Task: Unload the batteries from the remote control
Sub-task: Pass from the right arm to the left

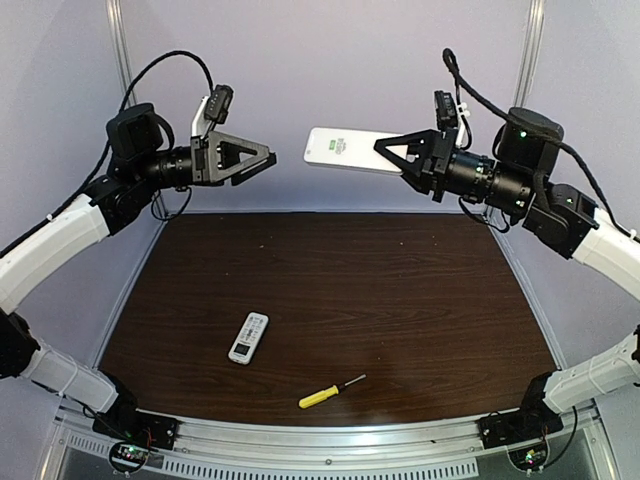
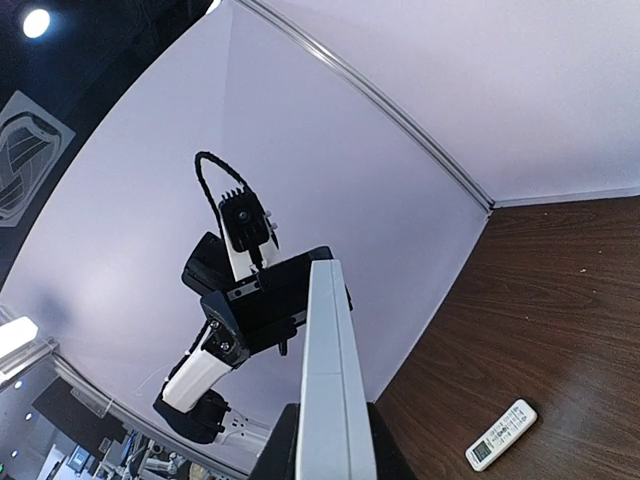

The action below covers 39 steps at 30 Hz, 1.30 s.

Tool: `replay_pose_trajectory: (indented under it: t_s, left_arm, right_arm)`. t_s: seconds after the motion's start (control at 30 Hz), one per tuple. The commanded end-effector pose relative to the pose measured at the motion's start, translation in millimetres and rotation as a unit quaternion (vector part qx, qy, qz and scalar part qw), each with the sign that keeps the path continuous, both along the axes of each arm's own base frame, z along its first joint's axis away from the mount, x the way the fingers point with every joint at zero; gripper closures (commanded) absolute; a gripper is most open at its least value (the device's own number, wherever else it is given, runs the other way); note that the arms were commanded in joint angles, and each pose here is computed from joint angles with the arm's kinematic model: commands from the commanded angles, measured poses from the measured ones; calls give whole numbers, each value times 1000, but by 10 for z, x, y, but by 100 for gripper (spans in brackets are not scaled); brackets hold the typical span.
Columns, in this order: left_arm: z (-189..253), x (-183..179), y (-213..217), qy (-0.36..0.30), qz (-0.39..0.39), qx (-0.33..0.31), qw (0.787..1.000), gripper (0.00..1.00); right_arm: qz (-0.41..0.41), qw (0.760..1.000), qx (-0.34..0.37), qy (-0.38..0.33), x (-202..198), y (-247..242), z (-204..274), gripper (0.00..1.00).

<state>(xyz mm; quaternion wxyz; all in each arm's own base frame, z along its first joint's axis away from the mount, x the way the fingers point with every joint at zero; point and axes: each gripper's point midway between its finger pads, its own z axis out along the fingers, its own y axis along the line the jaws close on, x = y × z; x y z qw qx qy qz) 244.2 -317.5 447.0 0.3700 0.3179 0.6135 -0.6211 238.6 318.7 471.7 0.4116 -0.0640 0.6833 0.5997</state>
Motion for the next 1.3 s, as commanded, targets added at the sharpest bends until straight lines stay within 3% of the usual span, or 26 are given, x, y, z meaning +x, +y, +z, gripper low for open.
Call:
replay_pose_trajectory:
  t_s: [0.0, 0.33, 0.8, 1.1, 1.27]
  left_arm:
    - [148, -43, -34, 18, -29, -30, 999, 18]
    - [68, -46, -249, 70, -53, -16, 996, 24]
    - [-12, -68, -465, 111, -62, -11, 992, 44]
    - [-20, -5, -509, 125, -52, -12, 991, 63]
    - [-59, 19, -518, 136, -46, -9, 990, 83]
  right_arm:
    - [53, 997, 38, -43, -108, 121, 223, 100]
    - [121, 991, 47, -46, -165, 371, 178, 100]
    - [152, 986, 55, -33, -118, 554, 45, 100]
    - [161, 985, 54, -31, -85, 629, -37, 100]
    - [153, 986, 56, -31, -53, 626, -79, 100]
